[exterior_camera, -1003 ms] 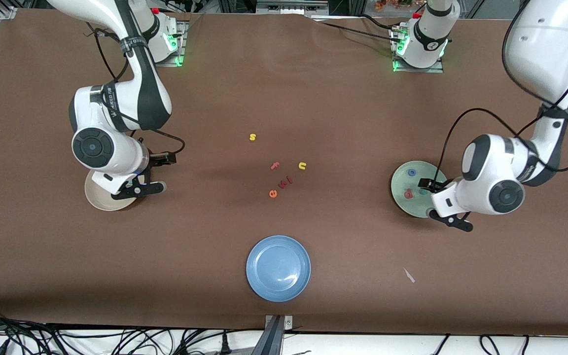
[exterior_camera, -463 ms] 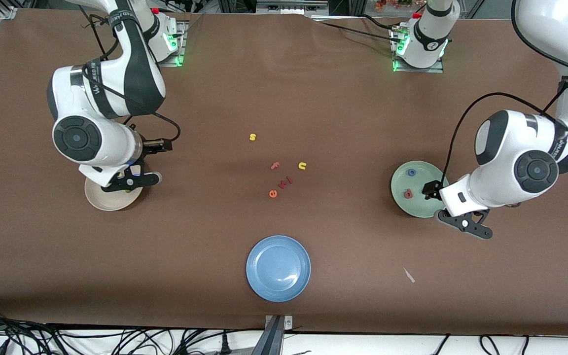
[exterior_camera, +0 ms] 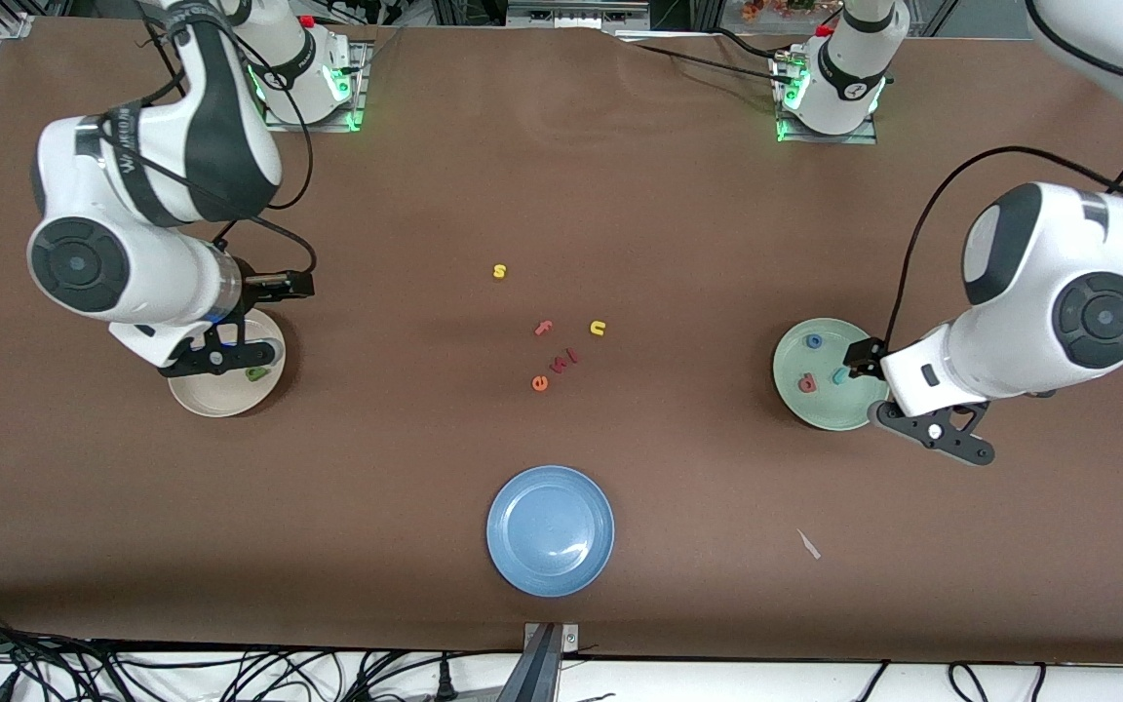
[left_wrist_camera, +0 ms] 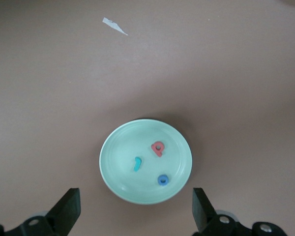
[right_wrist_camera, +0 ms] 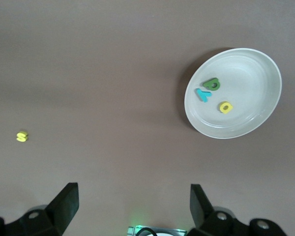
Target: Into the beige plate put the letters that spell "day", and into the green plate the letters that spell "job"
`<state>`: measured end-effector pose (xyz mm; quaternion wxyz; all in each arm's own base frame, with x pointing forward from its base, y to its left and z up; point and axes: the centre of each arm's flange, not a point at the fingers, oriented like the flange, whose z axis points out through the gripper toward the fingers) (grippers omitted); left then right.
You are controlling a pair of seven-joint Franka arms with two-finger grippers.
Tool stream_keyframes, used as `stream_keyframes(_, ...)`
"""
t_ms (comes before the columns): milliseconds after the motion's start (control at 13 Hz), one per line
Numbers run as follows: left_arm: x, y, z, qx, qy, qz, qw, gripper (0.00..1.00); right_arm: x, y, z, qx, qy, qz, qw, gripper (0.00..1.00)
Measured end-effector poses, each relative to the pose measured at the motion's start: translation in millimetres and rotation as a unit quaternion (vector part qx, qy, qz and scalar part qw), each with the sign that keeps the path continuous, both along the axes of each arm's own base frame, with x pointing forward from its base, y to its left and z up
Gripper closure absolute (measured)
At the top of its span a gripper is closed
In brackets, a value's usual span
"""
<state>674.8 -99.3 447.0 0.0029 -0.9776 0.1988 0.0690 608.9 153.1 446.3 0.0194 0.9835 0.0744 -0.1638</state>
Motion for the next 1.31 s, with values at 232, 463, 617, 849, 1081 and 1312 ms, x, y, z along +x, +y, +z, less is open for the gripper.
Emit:
stream_keyframes(232,-1.7,6.3,54.1,-0.001,-0.031,0.007,1.0,0.0,5.1,-22.5,0.9,0.018,0.003,-0.013,1.0,0.0)
stream_keyframes(463,-5.3,20.2,76.2,0.003,-0.037,0.018,0.999,0.0,8.3,-43.2,8.0,0.03,0.0,-0.025,0.999,0.0)
stream_keyframes(617,-4.8,26.5,77.9,0.003,-0.039,0.023,0.999,0.0,8.3,-56.3,24.8,0.033,-0.013,-0.033,0.999,0.0)
stream_keyframes(849,-10.0,38.2,106.3,-0.013,-0.058,0.039,0.997,0.0,2.4,-88.7,63.4,0.028,-0.045,-0.052,0.997,0.0)
stream_keyframes(1081,-28.6,35.9,151.9,-0.031,-0.084,0.045,0.995,0.0,-3.7,-100.7,87.7,0.011,-0.069,-0.051,0.996,0.0)
stream_keyframes(1312,-53.1,31.9,172.4,-0.016,-0.084,0.051,0.995,0.0,-4.6,-104.3,99.5,0.009,-0.087,-0.05,0.995,0.0)
